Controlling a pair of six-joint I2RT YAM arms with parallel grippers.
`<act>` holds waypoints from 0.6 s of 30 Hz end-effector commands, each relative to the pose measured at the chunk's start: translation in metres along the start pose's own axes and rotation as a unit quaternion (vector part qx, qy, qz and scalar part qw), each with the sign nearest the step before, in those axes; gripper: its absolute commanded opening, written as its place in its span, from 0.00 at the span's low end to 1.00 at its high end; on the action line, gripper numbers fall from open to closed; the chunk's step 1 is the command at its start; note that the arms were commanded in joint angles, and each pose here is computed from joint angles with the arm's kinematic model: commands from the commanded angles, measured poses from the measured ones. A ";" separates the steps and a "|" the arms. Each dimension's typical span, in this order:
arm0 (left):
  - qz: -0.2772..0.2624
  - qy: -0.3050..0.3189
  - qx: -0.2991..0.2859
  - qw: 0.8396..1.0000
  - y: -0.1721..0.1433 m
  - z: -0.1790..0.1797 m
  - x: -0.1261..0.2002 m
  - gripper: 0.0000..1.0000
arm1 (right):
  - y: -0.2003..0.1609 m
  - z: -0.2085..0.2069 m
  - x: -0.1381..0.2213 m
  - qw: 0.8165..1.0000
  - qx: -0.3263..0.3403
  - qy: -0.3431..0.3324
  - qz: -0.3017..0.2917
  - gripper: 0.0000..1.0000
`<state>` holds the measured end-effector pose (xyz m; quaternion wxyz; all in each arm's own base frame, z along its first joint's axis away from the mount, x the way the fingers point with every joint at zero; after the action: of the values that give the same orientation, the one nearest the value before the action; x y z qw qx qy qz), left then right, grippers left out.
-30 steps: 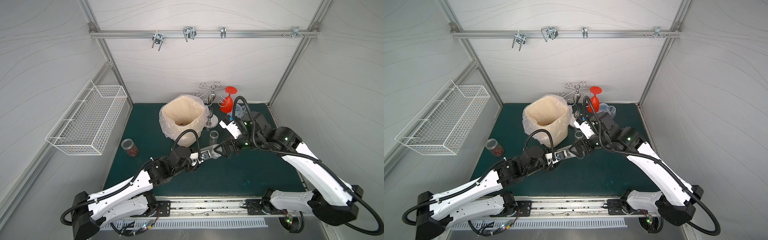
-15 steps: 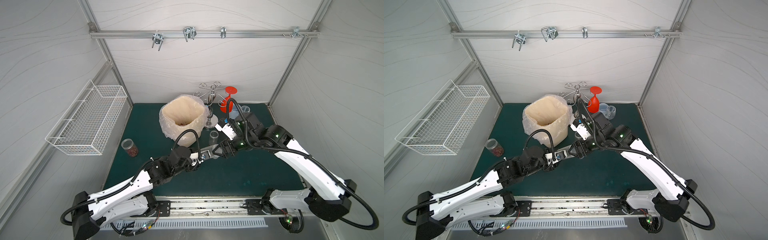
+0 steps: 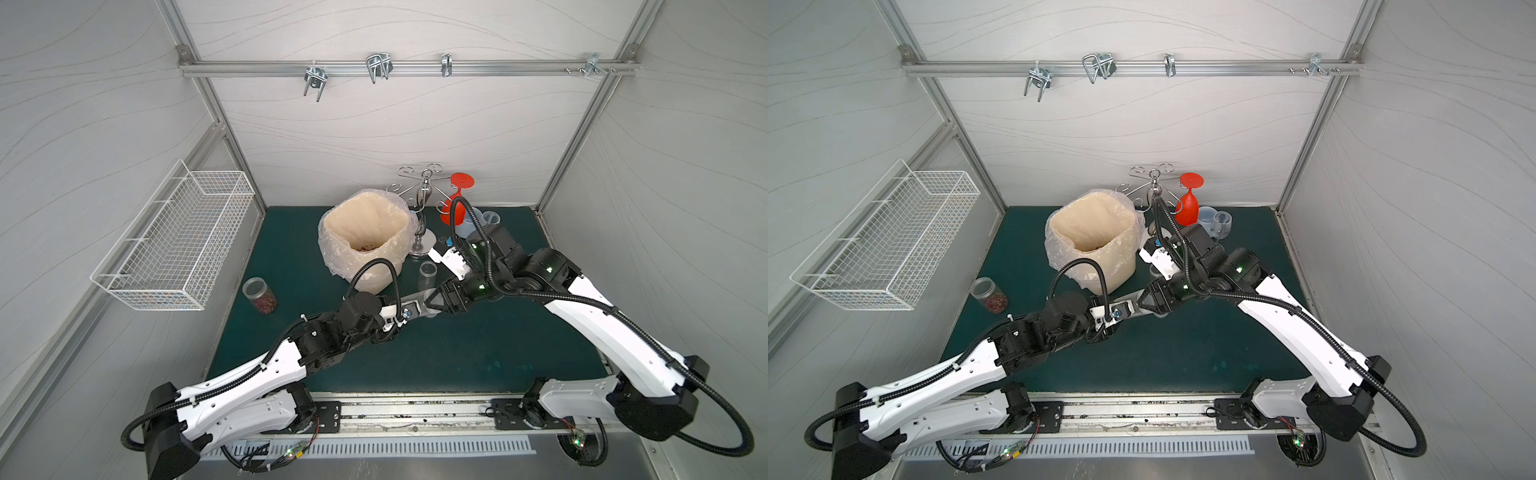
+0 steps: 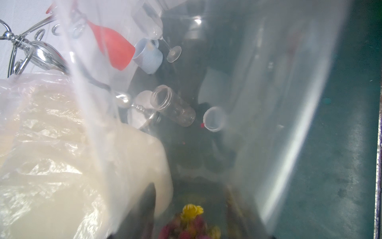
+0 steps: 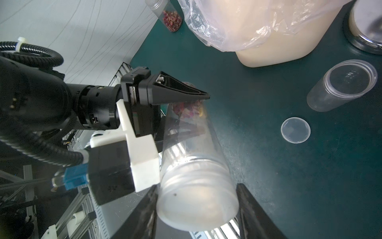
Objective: Empty the moldy dried flower tea in the jars
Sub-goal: Unscrew the lid from the jar.
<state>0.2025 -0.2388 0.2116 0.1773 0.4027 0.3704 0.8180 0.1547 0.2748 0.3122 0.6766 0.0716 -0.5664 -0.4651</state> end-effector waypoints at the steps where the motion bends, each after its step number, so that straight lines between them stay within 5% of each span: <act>1: -0.036 0.016 0.006 0.999 0.022 0.010 0.003 0.00 | -0.004 0.005 -0.004 0.999 0.049 0.017 0.010 0.38; 5: -0.037 0.014 0.006 0.999 0.022 0.010 0.002 0.00 | -0.006 0.007 0.000 0.982 0.191 0.008 0.003 0.23; 11: -0.036 0.015 0.006 0.999 0.021 0.010 0.003 0.00 | -0.019 0.000 -0.005 0.886 0.459 -0.064 -0.004 0.26; 14: -0.036 0.016 0.005 0.999 0.021 0.010 0.003 0.00 | -0.016 -0.006 -0.006 0.855 0.511 -0.089 -0.005 0.25; 18: -0.034 0.016 0.005 0.999 0.021 0.010 0.002 0.00 | -0.014 -0.009 -0.007 0.838 0.537 -0.095 0.004 0.21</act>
<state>0.2001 -0.2383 0.2039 0.1734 0.4139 0.3560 0.8197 0.1494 0.2702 0.3002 0.5127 0.3499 -0.7669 -0.1631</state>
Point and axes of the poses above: each gripper's point midway between its finger pads, its own x axis back along the fingers, its own z axis along the line the jaws close on, y = z × x, the point moved 1 cm from there along x, back along the fingers, and after that the axes turned 9 degrees about x, right-handed, at the moved point
